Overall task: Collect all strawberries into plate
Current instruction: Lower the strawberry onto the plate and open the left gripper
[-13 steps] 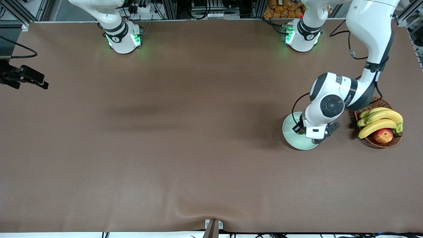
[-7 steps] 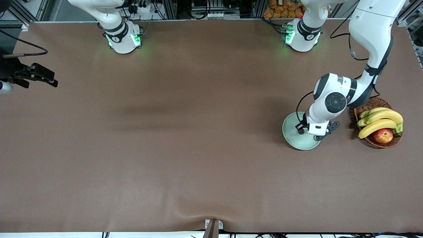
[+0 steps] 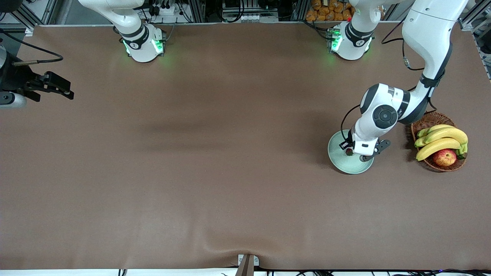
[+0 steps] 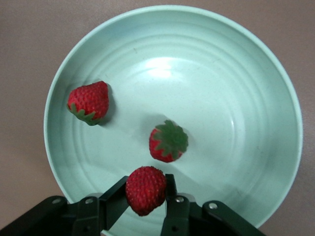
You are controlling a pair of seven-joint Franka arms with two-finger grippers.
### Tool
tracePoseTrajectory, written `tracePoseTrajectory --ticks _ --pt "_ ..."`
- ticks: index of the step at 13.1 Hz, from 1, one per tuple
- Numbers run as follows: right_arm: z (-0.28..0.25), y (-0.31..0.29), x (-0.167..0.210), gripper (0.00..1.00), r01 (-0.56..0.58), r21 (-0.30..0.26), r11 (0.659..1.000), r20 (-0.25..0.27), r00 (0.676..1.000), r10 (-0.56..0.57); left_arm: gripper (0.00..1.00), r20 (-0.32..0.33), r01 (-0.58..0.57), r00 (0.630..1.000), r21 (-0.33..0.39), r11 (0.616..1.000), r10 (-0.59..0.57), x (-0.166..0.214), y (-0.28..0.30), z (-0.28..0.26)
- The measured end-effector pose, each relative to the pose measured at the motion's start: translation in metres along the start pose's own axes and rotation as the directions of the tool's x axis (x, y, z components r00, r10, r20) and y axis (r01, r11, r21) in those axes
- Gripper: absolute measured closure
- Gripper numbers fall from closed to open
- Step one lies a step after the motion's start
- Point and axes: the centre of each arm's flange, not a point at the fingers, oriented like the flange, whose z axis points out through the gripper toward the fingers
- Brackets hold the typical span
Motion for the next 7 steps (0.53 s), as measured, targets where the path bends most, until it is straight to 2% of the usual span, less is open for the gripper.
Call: tracePoseTrajectory --ticks 1,2,4,7 --pt "0.000 0.001 0.000 0.00 -0.002 0.000 1.000 0.002 1.000 0.002 0.67 -0.003 -0.002 1.000 -0.003 1.000 0.002 0.000 0.001 -0.002" --pt "0.000 0.002 -0.001 0.00 -0.004 0.000 1.000 0.004 1.000 0.004 0.60 -0.011 -0.006 1.000 -0.009 1.000 0.006 -0.001 0.004 -0.007" --pt "0.000 0.004 -0.002 0.00 -0.008 0.000 1.000 0.010 1.000 0.008 0.43 -0.024 -0.022 0.999 -0.006 1.000 0.022 -0.003 0.014 -0.029" --pt "-0.001 0.021 -0.006 0.00 -0.040 0.000 0.999 0.026 0.999 0.040 0.11 -0.020 -0.049 0.999 0.053 0.997 0.050 -0.006 0.035 -0.082"
